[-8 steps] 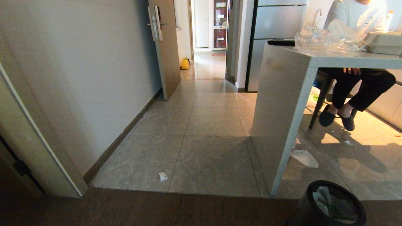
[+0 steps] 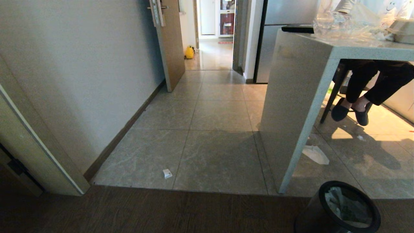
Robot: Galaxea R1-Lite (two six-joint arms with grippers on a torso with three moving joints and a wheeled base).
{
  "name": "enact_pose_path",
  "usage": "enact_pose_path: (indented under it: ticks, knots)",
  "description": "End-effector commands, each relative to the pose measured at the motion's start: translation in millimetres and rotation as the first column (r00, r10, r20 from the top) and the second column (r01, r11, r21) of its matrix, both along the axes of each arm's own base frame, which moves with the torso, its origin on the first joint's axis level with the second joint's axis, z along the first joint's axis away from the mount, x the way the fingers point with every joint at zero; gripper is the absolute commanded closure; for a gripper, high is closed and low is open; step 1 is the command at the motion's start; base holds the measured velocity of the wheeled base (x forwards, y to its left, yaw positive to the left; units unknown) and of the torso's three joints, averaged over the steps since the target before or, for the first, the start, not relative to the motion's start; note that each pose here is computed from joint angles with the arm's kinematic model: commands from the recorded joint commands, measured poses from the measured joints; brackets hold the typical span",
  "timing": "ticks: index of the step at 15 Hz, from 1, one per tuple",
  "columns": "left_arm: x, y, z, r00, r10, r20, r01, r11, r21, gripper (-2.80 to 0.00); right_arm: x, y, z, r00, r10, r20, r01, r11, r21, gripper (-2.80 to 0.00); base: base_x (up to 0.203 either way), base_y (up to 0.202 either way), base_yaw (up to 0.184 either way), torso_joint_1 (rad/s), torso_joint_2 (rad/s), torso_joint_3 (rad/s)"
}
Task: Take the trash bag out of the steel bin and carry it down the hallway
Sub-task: Place the outer trash can on the ground
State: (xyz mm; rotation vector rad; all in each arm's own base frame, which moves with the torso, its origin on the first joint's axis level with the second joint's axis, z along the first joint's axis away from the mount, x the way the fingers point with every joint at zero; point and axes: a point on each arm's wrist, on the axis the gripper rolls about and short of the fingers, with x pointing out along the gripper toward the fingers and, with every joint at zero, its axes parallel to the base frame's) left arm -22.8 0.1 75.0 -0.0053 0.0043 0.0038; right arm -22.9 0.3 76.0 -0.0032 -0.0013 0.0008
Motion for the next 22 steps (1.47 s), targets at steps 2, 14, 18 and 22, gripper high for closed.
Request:
enact_pose_path:
  ticks: [2, 14, 18, 22]
  knots:
    - [0.0, 0.0, 0.0, 1.0, -0.001, 0.0, 0.001, 1.0, -0.001, 0.0, -0.1, 0.0, -0.1, 1.0, 0.001, 0.002, -0.001, 1.0, 0.0, 0.0, 0.0, 0.0, 0.0, 0.003, 0.0, -0.202]
    - [0.1, 0.0, -0.4, 1.0, -0.001, -0.002, 0.001, 1.0, 0.001, 0.0, -0.1, 0.0, -0.1, 1.0, 0.001, 0.002, -0.001, 1.0, -0.001, 0.0, 0.0, 0.0, 0.0, 0.003, 0.0, -0.199]
    - [0.0, 0.0, 0.0, 1.0, 0.001, 0.0, -0.001, 1.0, 0.001, 0.0, -0.1, 0.0, -0.1, 1.0, 0.001, 0.002, -0.001, 1.0, -0.001, 0.0, 0.0, 0.0, 0.0, 0.001, 0.0, -0.196]
    - [0.0, 0.0, 0.0, 1.0, -0.001, 0.0, 0.001, 1.0, -0.001, 0.0, -0.1, 0.0, -0.3, 1.0, 0.001, 0.001, -0.001, 1.0, -0.003, 0.0, 0.0, 0.0, 0.0, 0.002, 0.0, -0.2]
